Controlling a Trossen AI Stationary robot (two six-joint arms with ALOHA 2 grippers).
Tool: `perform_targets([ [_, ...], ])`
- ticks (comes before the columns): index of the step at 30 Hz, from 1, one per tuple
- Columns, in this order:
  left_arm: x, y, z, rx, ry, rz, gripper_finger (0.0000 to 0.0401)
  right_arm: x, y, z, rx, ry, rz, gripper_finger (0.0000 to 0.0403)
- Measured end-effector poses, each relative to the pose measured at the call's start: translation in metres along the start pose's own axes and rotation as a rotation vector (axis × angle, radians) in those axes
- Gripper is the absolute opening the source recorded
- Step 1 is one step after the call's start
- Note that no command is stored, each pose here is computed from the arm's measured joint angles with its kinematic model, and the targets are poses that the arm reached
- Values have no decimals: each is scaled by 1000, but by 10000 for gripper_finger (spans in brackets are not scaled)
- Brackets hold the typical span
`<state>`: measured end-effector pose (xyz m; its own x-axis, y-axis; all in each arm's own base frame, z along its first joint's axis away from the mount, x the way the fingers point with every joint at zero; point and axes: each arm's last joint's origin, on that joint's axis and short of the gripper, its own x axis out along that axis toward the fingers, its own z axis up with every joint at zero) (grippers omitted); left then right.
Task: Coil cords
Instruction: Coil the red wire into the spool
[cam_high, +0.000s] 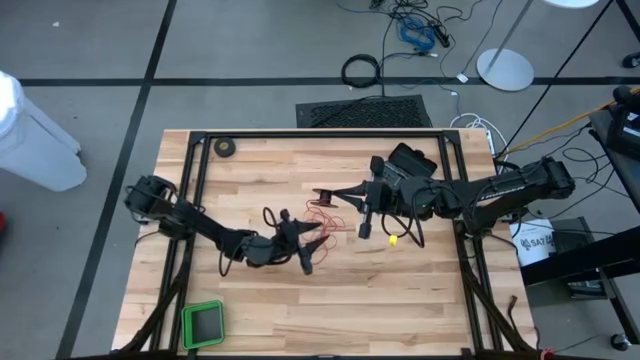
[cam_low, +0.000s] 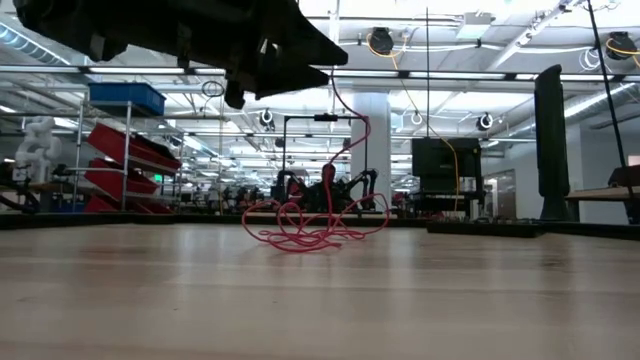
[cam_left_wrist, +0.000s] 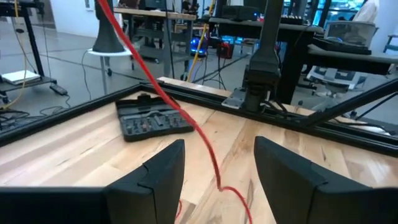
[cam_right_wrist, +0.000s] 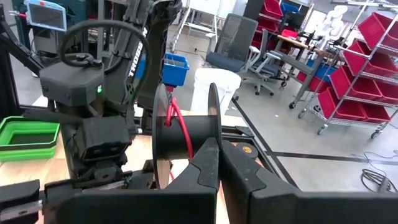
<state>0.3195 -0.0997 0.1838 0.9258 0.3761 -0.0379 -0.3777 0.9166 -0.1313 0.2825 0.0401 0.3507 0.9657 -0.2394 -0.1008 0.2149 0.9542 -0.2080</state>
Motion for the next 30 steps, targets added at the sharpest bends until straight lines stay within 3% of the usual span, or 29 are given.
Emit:
perform_targets([
  [13, 6, 1, -8, -30, -21, -24, 188, 0, 0, 0, -3, -1, 0, 0],
  [20, 6, 1, -8, -23, -21, -22, 110, 0, 0, 0, -4, 0, 1, 0],
  [26, 6, 1, -8, -8, -20, -20, 21, 0, 0, 0, -4, 0, 1, 0],
  [30, 8, 4, -8, -3, -25, 14, 9, 0, 0, 0, 20, 0, -2, 0],
])
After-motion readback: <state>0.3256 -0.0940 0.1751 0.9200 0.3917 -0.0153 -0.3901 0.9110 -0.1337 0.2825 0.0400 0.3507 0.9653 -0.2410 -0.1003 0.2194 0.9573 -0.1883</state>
